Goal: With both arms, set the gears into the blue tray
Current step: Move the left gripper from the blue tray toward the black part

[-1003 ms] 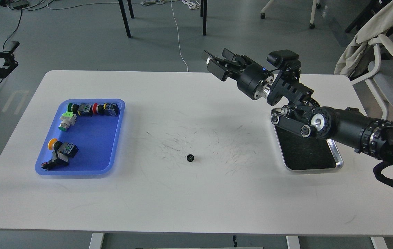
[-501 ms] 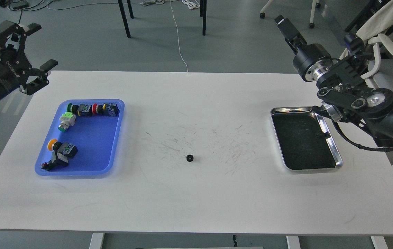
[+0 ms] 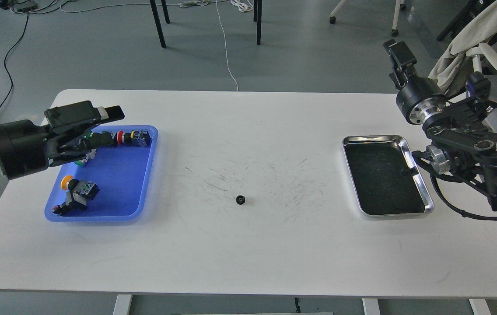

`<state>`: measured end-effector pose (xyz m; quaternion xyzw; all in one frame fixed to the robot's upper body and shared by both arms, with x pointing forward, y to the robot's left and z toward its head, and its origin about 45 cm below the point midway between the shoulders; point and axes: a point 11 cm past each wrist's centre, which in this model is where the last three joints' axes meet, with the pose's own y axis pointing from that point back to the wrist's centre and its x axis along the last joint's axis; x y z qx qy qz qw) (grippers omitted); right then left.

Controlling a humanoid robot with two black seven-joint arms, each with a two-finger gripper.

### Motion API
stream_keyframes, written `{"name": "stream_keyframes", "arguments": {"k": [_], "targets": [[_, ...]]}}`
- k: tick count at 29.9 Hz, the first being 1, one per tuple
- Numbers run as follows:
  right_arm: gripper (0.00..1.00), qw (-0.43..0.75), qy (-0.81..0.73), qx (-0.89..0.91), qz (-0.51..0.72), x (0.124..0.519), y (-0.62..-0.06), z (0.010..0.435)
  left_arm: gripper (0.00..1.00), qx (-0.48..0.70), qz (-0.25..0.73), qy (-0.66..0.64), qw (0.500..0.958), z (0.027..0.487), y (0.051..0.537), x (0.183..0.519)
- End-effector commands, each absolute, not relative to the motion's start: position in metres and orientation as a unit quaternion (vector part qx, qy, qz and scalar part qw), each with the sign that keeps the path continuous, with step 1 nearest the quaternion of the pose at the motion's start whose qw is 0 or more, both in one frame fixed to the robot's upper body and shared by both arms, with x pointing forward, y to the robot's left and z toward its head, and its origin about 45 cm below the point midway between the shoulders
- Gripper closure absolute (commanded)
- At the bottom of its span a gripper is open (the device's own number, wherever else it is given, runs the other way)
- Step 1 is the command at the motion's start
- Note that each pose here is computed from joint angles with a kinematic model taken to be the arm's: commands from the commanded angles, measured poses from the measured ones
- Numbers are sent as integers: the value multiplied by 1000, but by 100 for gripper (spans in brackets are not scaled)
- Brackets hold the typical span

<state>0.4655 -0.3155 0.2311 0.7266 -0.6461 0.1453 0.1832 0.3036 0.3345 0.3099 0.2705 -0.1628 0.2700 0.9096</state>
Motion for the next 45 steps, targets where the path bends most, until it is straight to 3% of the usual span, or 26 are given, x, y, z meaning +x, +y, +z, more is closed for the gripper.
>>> {"name": "stream_keyframes", "arguments": {"k": [1, 4, 6, 10, 14, 22, 32, 40, 45], "targets": [[5, 189, -649, 724, 140, 462, -319, 225, 1, 331, 225, -259, 879, 305, 332, 301], [5, 190, -650, 723, 140, 461, -321, 224, 1, 350, 188, -335, 855, 307, 328, 302], [5, 190, -649, 723, 138, 460, -321, 223, 1, 317, 164, -358, 863, 311, 318, 299], [5, 170, -661, 720, 128, 463, -321, 229, 1, 313, 151, -345, 872, 302, 312, 295], [5, 146, -682, 708, 109, 463, -330, 231, 2, 346, 121, -391, 844, 294, 315, 298], [5, 125, -718, 682, 62, 459, -350, 229, 2, 280, 95, -450, 843, 279, 258, 305], [5, 108, -751, 651, 24, 446, -383, 220, 1, 268, 124, -456, 840, 246, 223, 327], [5, 113, -768, 631, 15, 432, -409, 214, 2, 250, 42, -506, 824, 207, 189, 317], [5, 117, -772, 624, 19, 429, -420, 217, 5, 269, 29, -543, 795, 189, 185, 328]]}}
